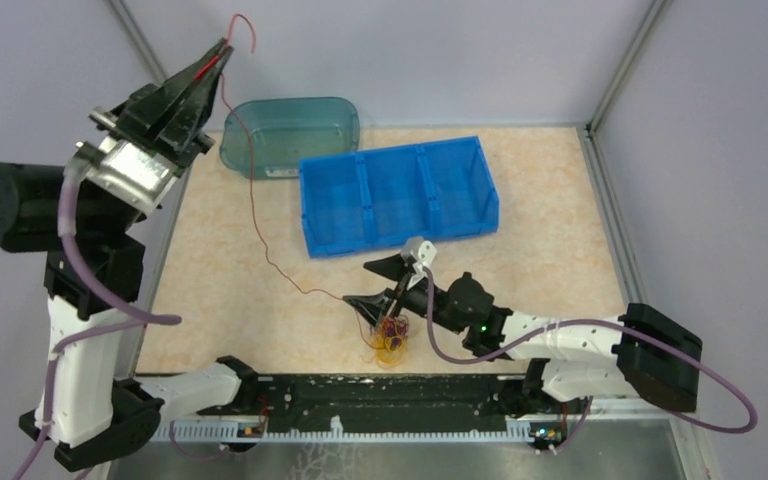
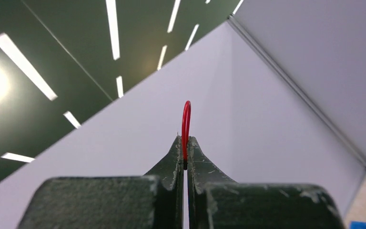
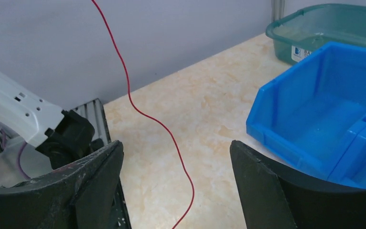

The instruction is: Untangle the cables

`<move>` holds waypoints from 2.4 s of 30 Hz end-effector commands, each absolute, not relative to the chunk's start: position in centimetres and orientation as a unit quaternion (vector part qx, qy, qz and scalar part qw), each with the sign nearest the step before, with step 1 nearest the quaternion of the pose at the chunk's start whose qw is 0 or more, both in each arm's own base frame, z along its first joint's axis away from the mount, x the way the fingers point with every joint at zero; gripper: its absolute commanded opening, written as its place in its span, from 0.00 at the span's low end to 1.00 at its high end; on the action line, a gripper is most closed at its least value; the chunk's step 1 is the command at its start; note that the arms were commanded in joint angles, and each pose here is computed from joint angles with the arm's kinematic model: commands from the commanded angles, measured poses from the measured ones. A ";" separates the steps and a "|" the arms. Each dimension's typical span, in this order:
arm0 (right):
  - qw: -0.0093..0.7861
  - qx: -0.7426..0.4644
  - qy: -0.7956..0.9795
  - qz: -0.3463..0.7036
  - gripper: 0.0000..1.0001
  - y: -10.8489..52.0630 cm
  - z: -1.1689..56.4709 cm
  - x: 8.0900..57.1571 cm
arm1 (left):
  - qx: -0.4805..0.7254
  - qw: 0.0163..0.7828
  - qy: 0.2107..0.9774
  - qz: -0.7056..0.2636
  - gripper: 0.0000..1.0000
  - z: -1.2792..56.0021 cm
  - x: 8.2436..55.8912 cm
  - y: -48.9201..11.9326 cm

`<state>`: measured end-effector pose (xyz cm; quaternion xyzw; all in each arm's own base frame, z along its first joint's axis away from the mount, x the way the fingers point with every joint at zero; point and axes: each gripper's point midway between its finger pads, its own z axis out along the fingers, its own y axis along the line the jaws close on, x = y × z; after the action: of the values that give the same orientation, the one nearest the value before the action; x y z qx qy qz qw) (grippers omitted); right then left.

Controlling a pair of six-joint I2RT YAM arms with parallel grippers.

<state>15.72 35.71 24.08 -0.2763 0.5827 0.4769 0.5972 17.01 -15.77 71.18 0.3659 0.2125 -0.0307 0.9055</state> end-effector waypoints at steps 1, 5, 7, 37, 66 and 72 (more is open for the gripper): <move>0.587 -0.330 0.590 0.446 0.82 36.7 23.3 15.4 | 0.385 0.877 0.268 -0.105 0.00 68.7 17.9 -17.5; 0.540 -0.370 0.604 0.455 0.82 38.2 21.0 14.6 | 0.385 0.876 0.269 -0.105 0.00 68.9 17.6 -17.4; 0.510 -0.391 0.607 0.468 0.81 38.6 19.8 13.7 | 0.388 0.875 0.271 -0.104 0.00 68.7 17.6 -17.4; 0.449 -0.344 0.687 0.456 0.62 37.2 15.3 15.7 | 0.402 0.873 0.255 -0.102 0.00 68.5 16.2 -17.1; 0.440 -0.242 0.708 0.497 0.74 34.8 18.8 16.4 | 0.412 0.870 0.251 -0.099 0.00 68.0 15.9 -17.2; 0.409 -0.247 0.723 0.499 0.73 35.6 16.7 16.2 | 0.412 0.871 0.248 -0.101 0.00 68.1 15.8 -17.2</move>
<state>16.23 35.03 17.63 -0.2525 0.7183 0.4883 0.4263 16.30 -17.17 68.12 0.4071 0.2547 -0.0977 0.8717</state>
